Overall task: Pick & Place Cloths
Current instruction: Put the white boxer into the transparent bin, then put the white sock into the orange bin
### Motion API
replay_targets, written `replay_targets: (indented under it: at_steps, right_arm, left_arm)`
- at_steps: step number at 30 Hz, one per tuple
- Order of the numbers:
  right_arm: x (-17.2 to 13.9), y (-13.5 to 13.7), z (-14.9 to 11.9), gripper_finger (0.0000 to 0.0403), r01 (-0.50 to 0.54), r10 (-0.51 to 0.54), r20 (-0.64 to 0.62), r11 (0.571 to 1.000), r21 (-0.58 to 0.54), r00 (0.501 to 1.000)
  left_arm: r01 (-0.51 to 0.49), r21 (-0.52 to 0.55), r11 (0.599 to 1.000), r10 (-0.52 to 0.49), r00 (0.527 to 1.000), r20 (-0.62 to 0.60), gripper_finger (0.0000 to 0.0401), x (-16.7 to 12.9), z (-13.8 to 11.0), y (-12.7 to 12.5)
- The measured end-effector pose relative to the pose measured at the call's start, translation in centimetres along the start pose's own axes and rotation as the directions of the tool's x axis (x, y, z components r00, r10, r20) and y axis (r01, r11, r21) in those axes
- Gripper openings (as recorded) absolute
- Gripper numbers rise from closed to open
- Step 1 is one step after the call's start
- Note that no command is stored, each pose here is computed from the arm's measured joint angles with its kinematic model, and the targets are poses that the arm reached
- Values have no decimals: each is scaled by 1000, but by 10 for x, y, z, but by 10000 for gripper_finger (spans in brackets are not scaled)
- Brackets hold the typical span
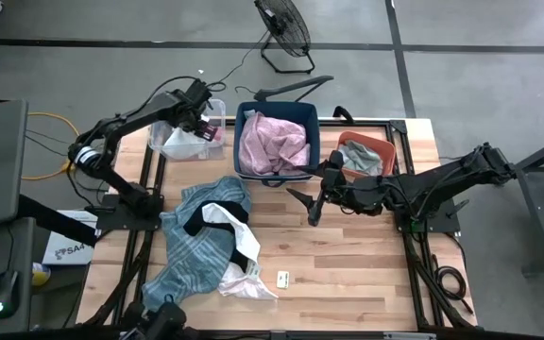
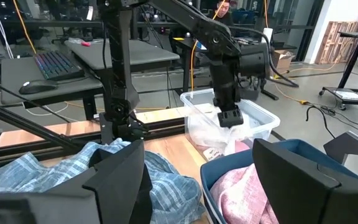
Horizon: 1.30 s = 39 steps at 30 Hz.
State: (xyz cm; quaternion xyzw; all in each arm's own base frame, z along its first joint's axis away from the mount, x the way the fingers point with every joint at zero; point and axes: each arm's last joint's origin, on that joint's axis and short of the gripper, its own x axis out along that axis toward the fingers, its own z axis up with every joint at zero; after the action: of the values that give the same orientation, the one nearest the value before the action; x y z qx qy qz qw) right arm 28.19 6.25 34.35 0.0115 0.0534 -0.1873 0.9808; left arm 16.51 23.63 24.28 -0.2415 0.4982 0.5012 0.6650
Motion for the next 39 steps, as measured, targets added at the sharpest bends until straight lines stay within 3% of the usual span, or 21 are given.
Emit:
replay_targets:
  at_steps: [4,8,13,20,26,30,35,39]
  right_arm:
    - [0,0,0,291,0,0,0,1000,0,1000]
    - [0,0,0,291,0,0,0,1000,0,1000]
    - [0,0,0,291,0,0,-1,1000,0,1000]
    - [0,0,-1,291,-2,2,-10,1000,19,1000]
    - [3,2,-9,291,-7,7,-61,1000,6,998]
    - [14,9,-21,291,-91,90,-107,996,-11,990]
    - [40,19,-47,291,-113,110,-164,993,-13,980]
    - [66,29,-74,291,-105,93,-174,993,-57,980]
  left_arm:
    - [4,-9,1000,-3,999,34,218,-17,-4,5]
    - [12,-18,1000,-10,996,88,244,-36,-8,11]
    - [39,-11,999,-38,990,139,250,-56,-15,17]
    - [164,49,985,-170,969,176,251,-83,-30,22]
    - [311,139,940,-336,912,235,251,-107,-49,25]
    - [344,184,921,-385,876,291,251,-118,-70,21]
    - [393,254,884,-463,812,355,251,-128,-97,12]
    - [426,361,829,-549,739,389,251,-133,-115,1]
